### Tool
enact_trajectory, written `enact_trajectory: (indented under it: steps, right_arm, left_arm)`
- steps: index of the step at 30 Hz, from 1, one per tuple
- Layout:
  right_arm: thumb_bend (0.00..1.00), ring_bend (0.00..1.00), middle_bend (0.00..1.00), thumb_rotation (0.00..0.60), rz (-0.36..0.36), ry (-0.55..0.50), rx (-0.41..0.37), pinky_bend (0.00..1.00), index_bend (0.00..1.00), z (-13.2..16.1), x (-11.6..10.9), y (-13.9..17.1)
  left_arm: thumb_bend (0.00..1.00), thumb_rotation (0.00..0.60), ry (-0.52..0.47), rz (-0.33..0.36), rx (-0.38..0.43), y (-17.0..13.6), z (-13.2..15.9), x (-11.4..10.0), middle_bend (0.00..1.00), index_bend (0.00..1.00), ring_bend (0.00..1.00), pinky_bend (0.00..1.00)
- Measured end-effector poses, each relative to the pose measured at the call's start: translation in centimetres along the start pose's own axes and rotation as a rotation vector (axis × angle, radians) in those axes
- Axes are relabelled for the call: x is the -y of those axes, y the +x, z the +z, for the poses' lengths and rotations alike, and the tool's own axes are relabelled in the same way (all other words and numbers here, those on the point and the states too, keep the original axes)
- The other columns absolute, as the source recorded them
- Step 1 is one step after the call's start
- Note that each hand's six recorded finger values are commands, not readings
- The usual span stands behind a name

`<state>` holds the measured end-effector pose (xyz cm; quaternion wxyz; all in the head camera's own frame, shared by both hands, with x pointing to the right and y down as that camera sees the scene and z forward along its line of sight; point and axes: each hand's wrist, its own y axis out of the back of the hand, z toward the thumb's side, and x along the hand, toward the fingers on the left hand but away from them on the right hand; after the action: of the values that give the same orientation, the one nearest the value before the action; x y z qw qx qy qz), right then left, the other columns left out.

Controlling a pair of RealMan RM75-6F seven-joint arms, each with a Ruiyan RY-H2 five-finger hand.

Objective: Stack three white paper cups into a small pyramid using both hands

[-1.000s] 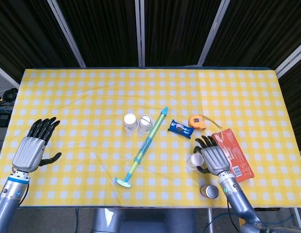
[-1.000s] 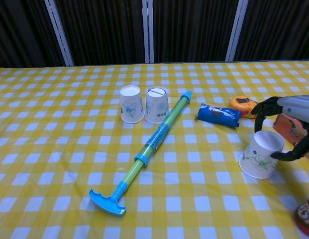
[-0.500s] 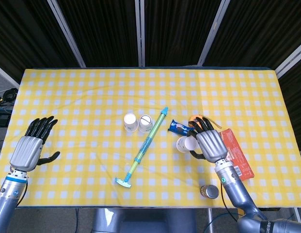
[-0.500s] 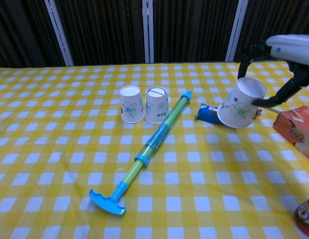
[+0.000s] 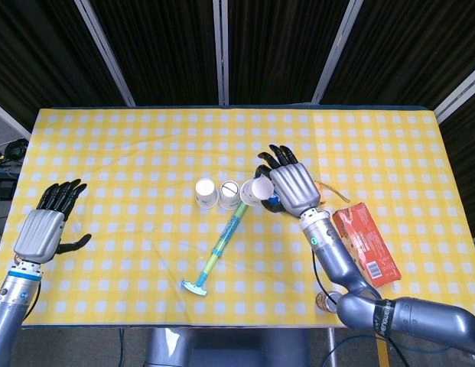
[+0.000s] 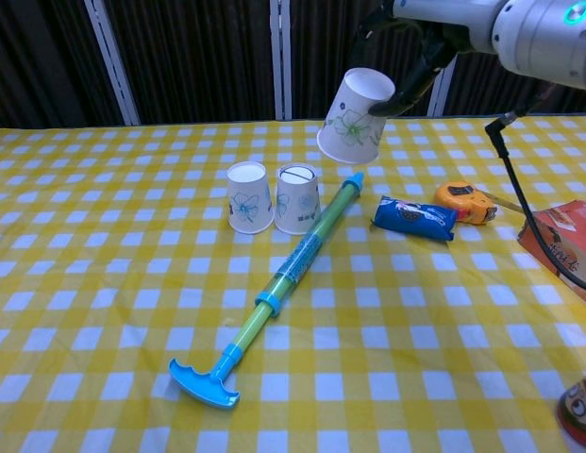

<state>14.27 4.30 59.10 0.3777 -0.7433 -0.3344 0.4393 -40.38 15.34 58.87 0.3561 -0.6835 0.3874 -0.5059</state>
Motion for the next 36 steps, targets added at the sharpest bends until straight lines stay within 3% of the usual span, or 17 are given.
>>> enact_trajectory:
  steps: [10,17,36]
  right_arm:
    - [0.2,0.0,0.18,0.6,0.046,0.013,-0.032,0.1,0.54,2.8,2.5,-3.4]
    - [0.2,0.0,0.18,0.6,0.035,0.014,-0.042,0.1,0.54,4.3,2.9,-5.5]
    - [0.2,0.0,0.19,0.6,0.066,0.018,-0.049,0.1,0.54,5.9,5.8,-7.8]
  left_arm:
    - [0.23,0.6,-0.014,-0.004,-0.011,0.3,-0.4,0.0,0.0,0.0,0.0,0.0]
    - [0.23,0.6,-0.028,-0.011,-0.02,0.4,-0.8,0.0,0.0,0.0,0.0,0.0]
    - [0.23,0.6,-0.052,-0.029,-0.019,0.4,-1.3,-0.1,0.0,0.0,0.0,0.0]
